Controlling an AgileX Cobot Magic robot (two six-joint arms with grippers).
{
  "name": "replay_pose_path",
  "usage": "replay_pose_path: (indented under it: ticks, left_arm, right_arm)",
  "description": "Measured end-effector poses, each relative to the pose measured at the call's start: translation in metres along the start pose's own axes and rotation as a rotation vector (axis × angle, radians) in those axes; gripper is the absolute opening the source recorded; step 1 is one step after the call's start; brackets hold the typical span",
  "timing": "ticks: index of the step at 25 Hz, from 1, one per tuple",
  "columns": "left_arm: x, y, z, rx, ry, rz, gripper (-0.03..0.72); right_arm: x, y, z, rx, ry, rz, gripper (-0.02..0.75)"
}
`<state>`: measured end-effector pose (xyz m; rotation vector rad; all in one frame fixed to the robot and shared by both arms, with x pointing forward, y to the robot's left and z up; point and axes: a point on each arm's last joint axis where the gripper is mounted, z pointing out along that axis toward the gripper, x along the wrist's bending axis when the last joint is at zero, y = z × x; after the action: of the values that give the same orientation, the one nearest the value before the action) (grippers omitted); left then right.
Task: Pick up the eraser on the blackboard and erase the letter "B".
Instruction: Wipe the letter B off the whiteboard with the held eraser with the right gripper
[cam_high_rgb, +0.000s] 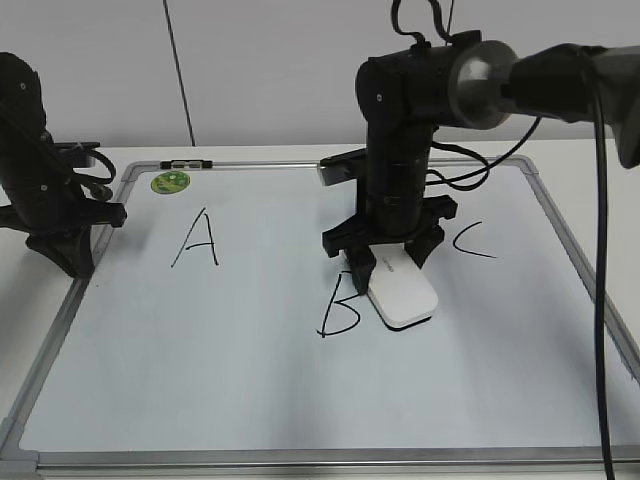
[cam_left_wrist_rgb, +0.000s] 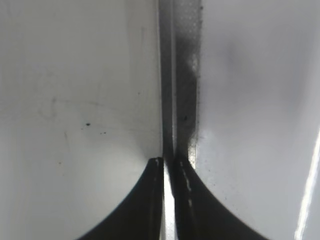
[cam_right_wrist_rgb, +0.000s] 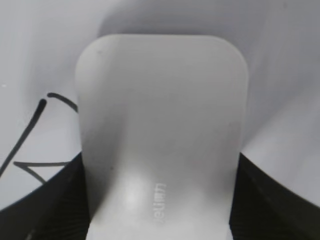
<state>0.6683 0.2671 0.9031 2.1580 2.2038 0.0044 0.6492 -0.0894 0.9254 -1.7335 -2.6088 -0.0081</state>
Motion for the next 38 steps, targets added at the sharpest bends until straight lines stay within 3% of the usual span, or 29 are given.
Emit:
replay_pose_path:
  ticks: [15,18,27,38]
  left_arm:
    - [-0.001,0.0,0.0,-0.001,-0.01,-0.007,0.031]
    - [-0.001,0.0,0.0,-0.001,-0.01,-0.007,0.031]
    - [0.0,0.0,0.0,-0.004,0.001,0.001,0.031]
    - [0.0,0.0,0.0,-0.004,0.005,0.003,0.031]
  right_arm:
    - [0.103,-0.02,0.002,0.005,0.008,-0.223,0.512]
    - [0.114,-0.023,0.003,0.008,0.011,-0.245,0.512]
    - [0.103,-0.019,0.003,-0.006,-0.043,-0.181,0.512]
    - [0.037,-0.003,0.002,-0.016,-0.094,-0.029,0.512]
